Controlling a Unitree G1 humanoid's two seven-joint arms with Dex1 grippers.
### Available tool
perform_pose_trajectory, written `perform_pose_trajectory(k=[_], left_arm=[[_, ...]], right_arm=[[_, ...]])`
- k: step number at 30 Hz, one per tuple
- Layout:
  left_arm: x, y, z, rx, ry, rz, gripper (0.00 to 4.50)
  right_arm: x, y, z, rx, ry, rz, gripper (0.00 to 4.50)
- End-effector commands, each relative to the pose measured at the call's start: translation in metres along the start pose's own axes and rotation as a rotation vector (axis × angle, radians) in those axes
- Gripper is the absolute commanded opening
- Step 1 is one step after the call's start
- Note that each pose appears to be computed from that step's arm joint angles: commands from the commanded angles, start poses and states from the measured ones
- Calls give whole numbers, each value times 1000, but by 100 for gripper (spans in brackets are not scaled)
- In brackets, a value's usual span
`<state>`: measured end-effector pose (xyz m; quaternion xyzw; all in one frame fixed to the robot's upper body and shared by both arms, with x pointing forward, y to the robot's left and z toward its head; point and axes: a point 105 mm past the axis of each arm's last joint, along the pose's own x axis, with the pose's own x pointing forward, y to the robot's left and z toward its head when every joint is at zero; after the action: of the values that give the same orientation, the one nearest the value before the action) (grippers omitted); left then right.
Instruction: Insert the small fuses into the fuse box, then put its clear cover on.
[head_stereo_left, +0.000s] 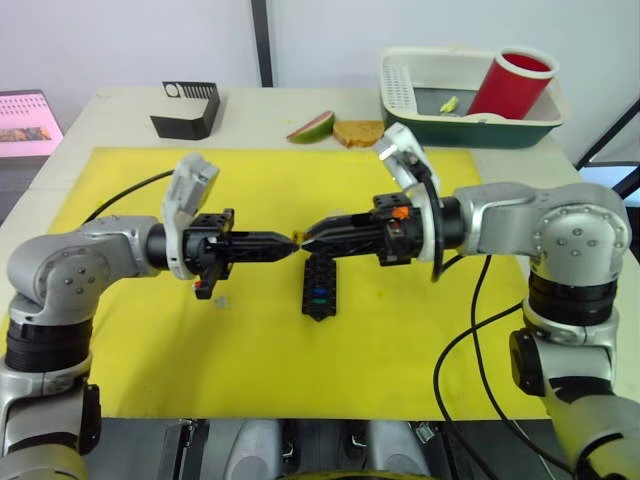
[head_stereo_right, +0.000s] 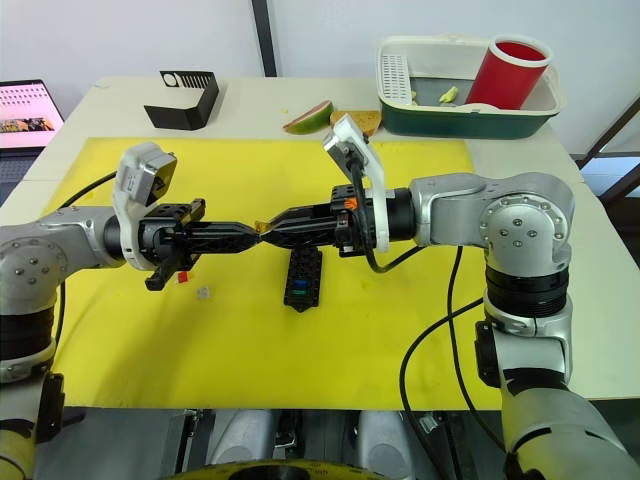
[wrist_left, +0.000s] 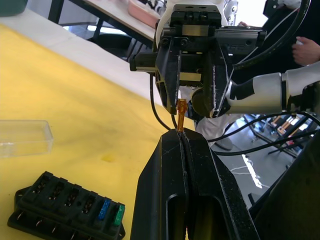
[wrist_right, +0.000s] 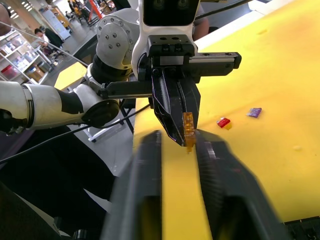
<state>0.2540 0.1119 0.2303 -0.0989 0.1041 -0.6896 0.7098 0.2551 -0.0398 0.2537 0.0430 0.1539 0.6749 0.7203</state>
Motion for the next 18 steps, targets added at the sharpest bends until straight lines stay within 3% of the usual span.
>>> perform_pose_trajectory(k=[1, 9, 12, 15, 18], left_arm=[[2, -2, 3, 40, 3, -1, 0], [1, 2, 2, 78, 40, 42, 0], [-5, 5, -4, 120, 114, 85, 91], [-14, 5, -19, 150, 222, 99, 244], [-22, 9, -39, 184, 320, 113, 396]], right_arm=[[2, 10, 8, -50, -15, 40, 6], [1, 8, 7, -79, 9, 14, 6], [-1, 1, 2, -177, 79, -60, 0], [-3, -17, -12, -324, 178, -152, 0], [0, -23, -26, -447, 230, -133, 0]])
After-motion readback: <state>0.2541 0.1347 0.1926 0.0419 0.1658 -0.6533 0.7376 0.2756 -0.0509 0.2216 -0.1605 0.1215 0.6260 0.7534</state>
